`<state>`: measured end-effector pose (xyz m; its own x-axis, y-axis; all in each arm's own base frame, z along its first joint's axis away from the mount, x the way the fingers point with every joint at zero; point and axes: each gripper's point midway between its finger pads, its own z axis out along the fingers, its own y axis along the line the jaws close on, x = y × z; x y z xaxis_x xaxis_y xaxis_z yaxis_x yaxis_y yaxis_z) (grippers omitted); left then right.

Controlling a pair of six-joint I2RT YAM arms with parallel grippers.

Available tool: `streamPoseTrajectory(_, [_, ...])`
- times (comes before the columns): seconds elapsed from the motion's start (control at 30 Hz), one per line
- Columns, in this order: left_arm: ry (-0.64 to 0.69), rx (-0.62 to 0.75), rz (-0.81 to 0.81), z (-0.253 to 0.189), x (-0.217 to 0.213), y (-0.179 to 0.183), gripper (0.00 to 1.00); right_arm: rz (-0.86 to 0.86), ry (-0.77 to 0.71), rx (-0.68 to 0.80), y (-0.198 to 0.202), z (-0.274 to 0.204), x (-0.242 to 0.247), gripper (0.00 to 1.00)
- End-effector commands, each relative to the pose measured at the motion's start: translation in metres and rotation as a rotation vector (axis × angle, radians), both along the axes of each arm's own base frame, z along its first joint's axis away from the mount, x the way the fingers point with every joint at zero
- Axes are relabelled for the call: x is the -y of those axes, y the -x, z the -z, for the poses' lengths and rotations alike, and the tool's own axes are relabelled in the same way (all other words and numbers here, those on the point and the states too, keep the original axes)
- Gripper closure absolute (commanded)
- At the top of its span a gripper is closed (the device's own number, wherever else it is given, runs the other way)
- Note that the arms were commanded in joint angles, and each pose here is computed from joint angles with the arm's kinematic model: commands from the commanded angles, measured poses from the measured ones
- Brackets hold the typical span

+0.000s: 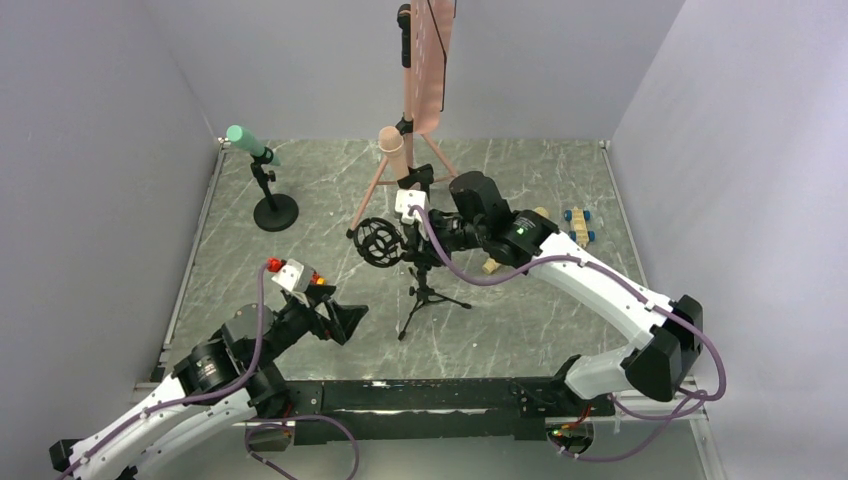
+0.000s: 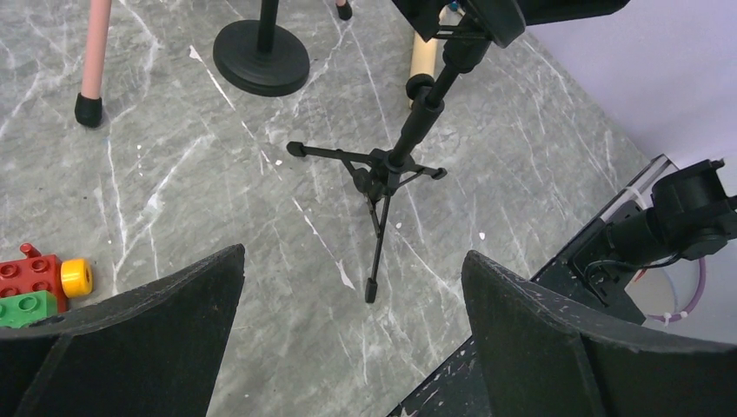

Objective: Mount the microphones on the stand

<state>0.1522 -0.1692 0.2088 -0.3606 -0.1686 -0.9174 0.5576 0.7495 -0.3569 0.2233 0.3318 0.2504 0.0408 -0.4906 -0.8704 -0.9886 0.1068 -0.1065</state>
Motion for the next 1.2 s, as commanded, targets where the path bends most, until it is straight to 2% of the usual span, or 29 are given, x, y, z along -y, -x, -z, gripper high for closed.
streamPoseTrajectory(0.0, [0.066, 0.023, -0.014, -0.022, -0.004, 0.001, 0.01, 0.041, 0.004, 0.114, -0.014, 0.0, 0.008, 0.77])
streamPoseTrajectory(0.1, [0.072, 0.019, -0.011, -0.02, -0.004, 0.003, 0.01, -0.024, 0.014, 0.106, 0.001, 0.002, 0.013, 0.58])
streamPoseTrajectory(0.17, [0.076, 0.022, -0.01, -0.021, -0.005, 0.003, 0.01, -0.072, 0.019, 0.103, 0.011, -0.001, 0.018, 0.4])
streamPoseTrajectory(0.43, [0.085, 0.035, 0.0, -0.026, -0.007, 0.006, 0.01, -0.137, -0.032, 0.138, 0.023, -0.039, 0.053, 0.12])
streamPoseTrajectory(0.47, [0.084, 0.035, 0.003, -0.026, -0.006, 0.006, 0.01, -0.14, -0.043, 0.14, 0.024, -0.045, 0.058, 0.05])
streamPoseTrajectory(0.5, [0.083, 0.037, 0.005, -0.027, -0.006, 0.006, 0.01, -0.138, -0.052, 0.139, 0.024, -0.049, 0.063, 0.01])
streamPoseTrajectory(0.67, [0.08, 0.045, 0.02, -0.031, -0.003, 0.007, 0.01, -0.046, -0.11, 0.151, 0.014, -0.07, 0.094, 0.0])
streamPoseTrajectory(0.77, [0.089, 0.055, 0.032, -0.035, -0.001, 0.008, 0.01, 0.224, -0.204, 0.133, -0.023, -0.086, 0.131, 0.0])
streamPoseTrajectory(0.87, [0.106, 0.071, 0.043, -0.039, 0.002, 0.008, 0.01, 0.728, -0.353, -0.006, -0.08, -0.071, 0.188, 0.0])
streamPoseTrajectory(1.0, [0.101, 0.084, 0.054, -0.041, 0.003, 0.009, 0.01, 0.996, -0.472, -0.226, -0.093, -0.027, 0.219, 0.0])
streamPoseTrajectory(1.1, [0.096, 0.087, 0.065, -0.042, 0.002, 0.011, 0.01, 1.19, -0.536, -0.314, -0.102, -0.007, 0.237, 0.0])
streamPoseTrajectory(1.17, [0.101, 0.086, 0.075, -0.041, 0.003, 0.013, 0.01, 1.322, -0.521, -0.371, -0.11, 0.009, 0.251, 0.0])
